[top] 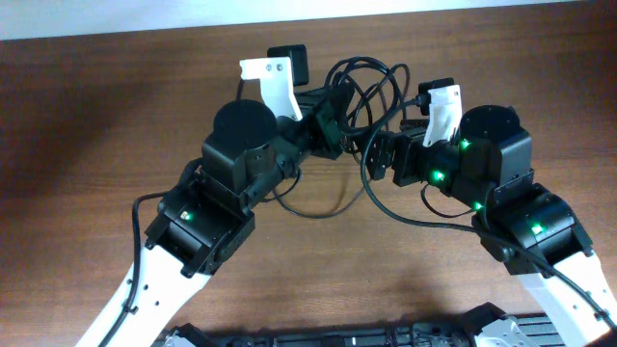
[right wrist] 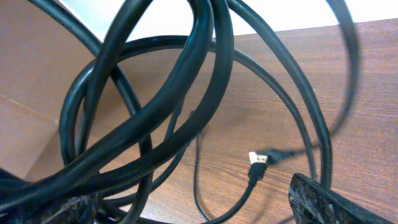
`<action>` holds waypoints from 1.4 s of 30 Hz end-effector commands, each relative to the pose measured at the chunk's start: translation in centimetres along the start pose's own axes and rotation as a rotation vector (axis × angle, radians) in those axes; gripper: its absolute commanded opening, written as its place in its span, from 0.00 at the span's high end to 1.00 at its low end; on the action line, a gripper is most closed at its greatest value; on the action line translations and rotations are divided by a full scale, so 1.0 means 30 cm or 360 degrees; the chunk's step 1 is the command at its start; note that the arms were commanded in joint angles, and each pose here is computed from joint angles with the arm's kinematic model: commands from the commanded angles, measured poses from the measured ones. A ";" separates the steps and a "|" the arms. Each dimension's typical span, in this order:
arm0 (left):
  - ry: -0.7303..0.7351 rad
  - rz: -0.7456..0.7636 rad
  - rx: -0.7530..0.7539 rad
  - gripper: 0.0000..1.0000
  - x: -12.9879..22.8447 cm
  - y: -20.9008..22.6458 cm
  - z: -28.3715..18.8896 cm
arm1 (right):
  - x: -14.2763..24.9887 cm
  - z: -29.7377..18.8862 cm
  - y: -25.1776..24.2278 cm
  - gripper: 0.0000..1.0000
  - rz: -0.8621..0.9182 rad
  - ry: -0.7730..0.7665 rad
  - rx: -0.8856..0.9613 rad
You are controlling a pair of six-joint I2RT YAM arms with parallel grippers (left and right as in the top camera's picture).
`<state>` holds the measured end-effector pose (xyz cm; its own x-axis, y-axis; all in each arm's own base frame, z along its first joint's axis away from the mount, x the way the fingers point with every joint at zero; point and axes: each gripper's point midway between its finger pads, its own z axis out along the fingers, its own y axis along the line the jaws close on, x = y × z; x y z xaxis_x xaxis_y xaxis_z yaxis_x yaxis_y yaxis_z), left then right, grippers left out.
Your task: Untangle cables
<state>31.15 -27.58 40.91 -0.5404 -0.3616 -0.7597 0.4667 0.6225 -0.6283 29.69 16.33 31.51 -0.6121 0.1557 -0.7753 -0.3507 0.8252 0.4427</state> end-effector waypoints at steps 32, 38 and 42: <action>-0.0709 0.0278 0.0151 1.00 -0.335 -0.204 -0.454 | 0.042 -0.014 -0.124 0.05 0.0035 0.0044 0.0319; -0.0709 0.0271 0.0113 1.00 -0.335 -0.187 -0.441 | 0.040 -0.014 -0.120 0.06 0.0035 0.0042 0.0310; -0.0720 0.0252 -0.0002 1.00 -0.337 -0.141 -0.429 | 0.028 -0.017 -0.081 0.06 0.0029 0.0024 0.0211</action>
<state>25.23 -18.87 52.80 -0.1489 -0.5157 -0.8437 0.5617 0.6581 -0.5014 29.89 13.72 29.36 -0.6434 0.1704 -0.7463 -0.2033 0.9018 0.3813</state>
